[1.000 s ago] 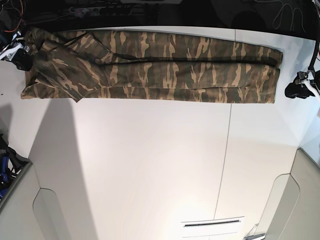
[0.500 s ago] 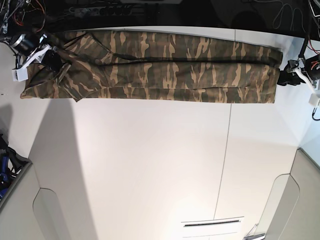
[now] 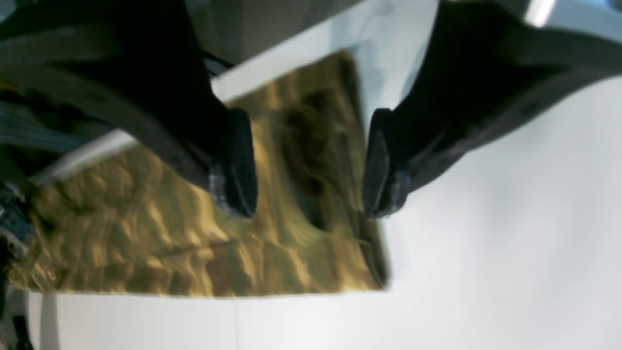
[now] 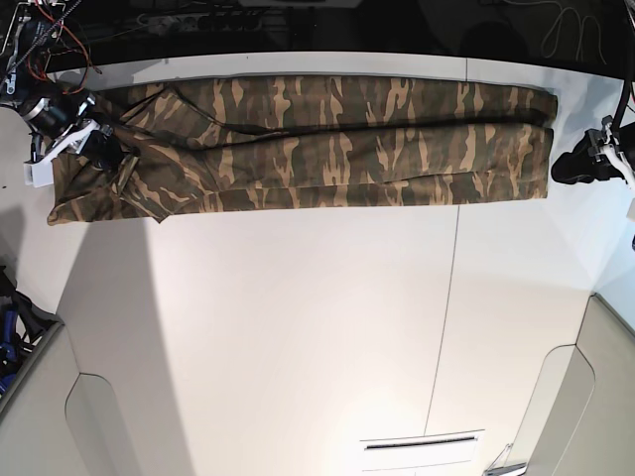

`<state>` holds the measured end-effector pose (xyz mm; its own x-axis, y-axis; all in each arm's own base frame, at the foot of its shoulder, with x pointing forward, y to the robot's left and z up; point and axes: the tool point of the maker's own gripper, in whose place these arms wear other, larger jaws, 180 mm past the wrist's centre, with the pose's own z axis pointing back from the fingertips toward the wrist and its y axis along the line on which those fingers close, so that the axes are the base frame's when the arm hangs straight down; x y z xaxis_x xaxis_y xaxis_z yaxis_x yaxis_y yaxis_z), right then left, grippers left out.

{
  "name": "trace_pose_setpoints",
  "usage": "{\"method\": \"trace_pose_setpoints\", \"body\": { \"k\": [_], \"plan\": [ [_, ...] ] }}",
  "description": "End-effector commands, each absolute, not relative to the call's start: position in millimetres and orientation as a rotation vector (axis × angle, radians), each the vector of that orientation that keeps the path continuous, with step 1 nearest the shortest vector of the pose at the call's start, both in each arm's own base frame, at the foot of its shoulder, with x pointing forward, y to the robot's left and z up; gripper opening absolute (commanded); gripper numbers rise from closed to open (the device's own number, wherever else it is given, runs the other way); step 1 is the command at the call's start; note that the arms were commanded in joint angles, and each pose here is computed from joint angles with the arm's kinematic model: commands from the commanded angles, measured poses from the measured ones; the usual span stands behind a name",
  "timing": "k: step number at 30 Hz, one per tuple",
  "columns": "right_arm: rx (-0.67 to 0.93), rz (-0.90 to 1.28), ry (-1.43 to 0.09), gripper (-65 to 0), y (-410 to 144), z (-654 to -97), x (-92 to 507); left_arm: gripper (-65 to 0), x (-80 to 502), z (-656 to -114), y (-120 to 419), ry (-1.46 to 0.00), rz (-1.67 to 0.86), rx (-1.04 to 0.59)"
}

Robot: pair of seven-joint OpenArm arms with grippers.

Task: Fold the T-shirt properly
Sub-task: 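Grasp both ends of the long folded strip with both grippers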

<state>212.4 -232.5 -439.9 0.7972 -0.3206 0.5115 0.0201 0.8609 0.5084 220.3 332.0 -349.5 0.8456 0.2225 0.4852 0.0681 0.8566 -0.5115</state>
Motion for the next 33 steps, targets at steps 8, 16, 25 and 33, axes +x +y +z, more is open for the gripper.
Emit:
{"method": "trace_pose_setpoints", "body": {
  "k": [8, 16, 25, 33],
  "plan": [
    [0.45, -0.182, -0.557, -65.0, -241, -450, 202, -26.3, 222, -344, 341, -0.565, 0.054, -0.496],
    [0.451, -0.181, -0.56, -65.0, -241, -449, 204, -26.3, 214, -366, 332, -0.516, 0.053, -0.471],
    [0.451, -0.181, -0.562, -65.0, -241, -449, 204, -26.3, 211, -379, 337, -0.507, 0.059, -0.406],
    [0.451, -0.179, -0.552, -65.0, -241, -450, 203, -26.3, 208, -390, 340, -0.5, 0.06, -0.359]
  ]
}}
